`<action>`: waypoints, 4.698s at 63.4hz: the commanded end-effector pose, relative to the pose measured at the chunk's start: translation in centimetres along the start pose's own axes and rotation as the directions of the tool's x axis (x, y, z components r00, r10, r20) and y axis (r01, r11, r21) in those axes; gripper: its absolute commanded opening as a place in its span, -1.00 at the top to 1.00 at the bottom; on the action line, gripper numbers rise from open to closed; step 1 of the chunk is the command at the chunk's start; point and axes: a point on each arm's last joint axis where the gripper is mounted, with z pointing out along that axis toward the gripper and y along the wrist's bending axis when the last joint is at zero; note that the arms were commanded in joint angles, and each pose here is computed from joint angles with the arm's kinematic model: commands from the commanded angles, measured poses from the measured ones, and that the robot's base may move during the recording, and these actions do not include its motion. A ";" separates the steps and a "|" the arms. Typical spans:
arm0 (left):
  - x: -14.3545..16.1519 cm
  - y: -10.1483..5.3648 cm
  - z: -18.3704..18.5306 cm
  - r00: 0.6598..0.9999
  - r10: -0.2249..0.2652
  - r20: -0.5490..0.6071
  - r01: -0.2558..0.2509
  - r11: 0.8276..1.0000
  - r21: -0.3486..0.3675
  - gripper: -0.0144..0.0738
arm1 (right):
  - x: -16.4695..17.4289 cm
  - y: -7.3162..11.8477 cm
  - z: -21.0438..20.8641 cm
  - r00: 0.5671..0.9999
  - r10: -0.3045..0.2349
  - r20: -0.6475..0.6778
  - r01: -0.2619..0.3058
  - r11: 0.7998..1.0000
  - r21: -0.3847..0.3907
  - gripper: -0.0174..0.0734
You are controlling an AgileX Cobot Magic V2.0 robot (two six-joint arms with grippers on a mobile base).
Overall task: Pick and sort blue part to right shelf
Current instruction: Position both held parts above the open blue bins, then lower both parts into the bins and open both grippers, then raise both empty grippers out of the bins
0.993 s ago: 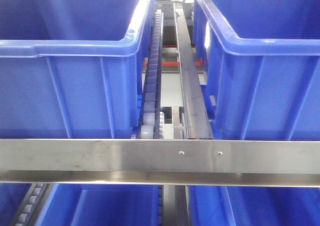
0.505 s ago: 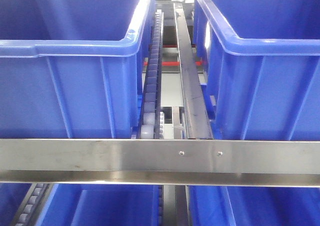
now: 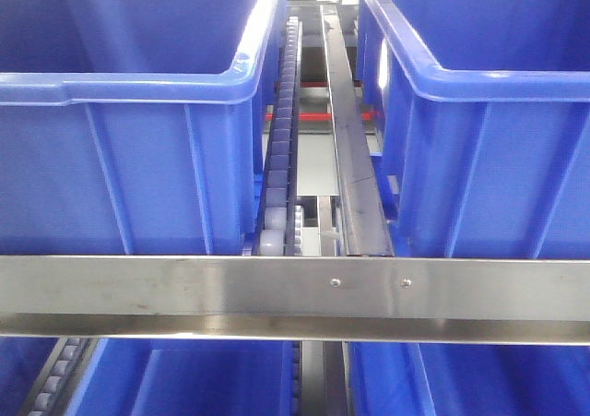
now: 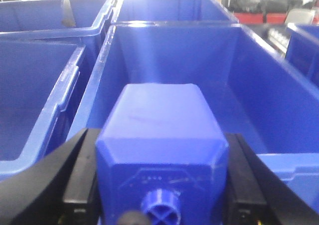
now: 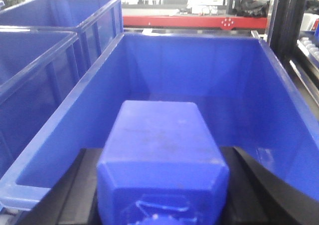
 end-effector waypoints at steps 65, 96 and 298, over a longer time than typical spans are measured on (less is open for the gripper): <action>-3.0 -5.2 21.0 0.987 0.070 -0.146 -0.049 0.989 0.141 -0.20 | -1.2 -0.3 15.8 0.992 -0.035 -0.122 0.039 0.999 0.031 -0.12; -2.9 -5.2 20.9 0.985 0.073 -0.156 -0.050 0.988 0.145 -0.85 | -1.0 -0.3 15.7 0.989 -0.034 -0.144 0.039 0.999 0.030 -0.70; 2.3 0.8 -2.1 0.942 -0.081 0.326 0.098 0.995 -0.036 0.39 | 7.7 -0.9 -4.2 0.967 -0.091 0.236 0.070 0.993 0.096 0.55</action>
